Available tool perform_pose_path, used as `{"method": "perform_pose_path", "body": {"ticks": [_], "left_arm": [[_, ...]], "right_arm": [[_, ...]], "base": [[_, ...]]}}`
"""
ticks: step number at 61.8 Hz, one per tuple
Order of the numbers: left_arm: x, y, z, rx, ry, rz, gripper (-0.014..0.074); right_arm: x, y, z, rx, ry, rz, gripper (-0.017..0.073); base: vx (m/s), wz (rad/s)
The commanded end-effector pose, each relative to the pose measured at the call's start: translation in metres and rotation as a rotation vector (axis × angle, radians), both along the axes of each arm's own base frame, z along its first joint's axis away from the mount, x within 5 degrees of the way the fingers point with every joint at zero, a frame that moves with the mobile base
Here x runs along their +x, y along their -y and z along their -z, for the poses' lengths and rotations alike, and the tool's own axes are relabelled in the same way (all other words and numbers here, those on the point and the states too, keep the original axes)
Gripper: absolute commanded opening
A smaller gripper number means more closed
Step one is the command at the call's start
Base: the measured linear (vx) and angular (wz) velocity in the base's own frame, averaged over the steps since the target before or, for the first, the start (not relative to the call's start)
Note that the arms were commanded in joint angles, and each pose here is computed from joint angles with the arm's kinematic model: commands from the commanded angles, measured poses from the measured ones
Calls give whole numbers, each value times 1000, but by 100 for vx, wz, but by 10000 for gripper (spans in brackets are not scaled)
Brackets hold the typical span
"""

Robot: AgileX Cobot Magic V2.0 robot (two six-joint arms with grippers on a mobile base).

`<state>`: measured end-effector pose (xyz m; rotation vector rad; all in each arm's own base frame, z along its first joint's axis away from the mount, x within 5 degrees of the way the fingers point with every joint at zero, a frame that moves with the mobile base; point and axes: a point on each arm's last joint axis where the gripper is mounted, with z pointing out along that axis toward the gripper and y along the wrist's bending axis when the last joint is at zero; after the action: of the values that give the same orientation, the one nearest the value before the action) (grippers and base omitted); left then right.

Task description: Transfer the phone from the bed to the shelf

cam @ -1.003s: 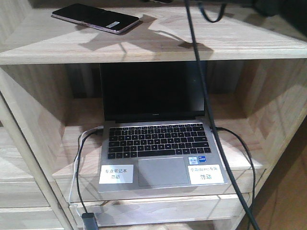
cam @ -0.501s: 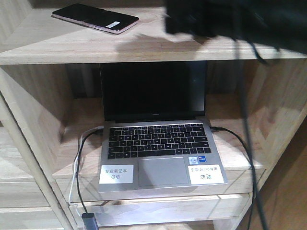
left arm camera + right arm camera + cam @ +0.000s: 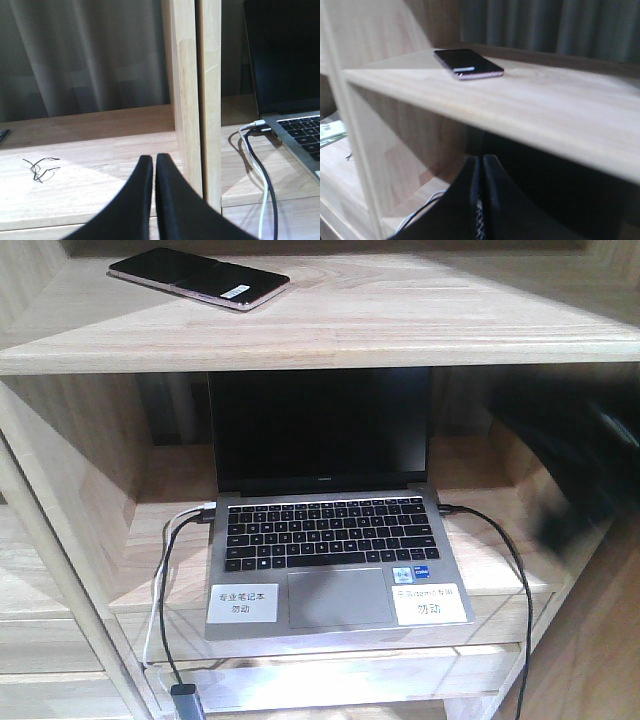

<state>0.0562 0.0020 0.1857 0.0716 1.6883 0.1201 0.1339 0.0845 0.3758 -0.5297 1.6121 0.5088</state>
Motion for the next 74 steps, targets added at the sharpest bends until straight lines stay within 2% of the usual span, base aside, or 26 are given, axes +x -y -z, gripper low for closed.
{"method": "perform_pose_path", "body": {"ticks": [1, 18, 33, 74], "left_arm": [[-1, 0, -15, -11, 108, 2, 1], [-1, 0, -15, -11, 108, 2, 1], [-1, 0, -15, -11, 108, 2, 1], [-1, 0, -15, -11, 108, 2, 1]], "right_arm": [[-21, 14, -2, 56, 81, 46, -6], [-74, 39, 40, 96, 162, 44, -6], [-94, 48, 70, 116, 202, 42, -6], [-96, 49, 74, 119, 208, 42, -6]], "base": [[0, 0], [0, 0], [0, 0], [0, 0]]}}
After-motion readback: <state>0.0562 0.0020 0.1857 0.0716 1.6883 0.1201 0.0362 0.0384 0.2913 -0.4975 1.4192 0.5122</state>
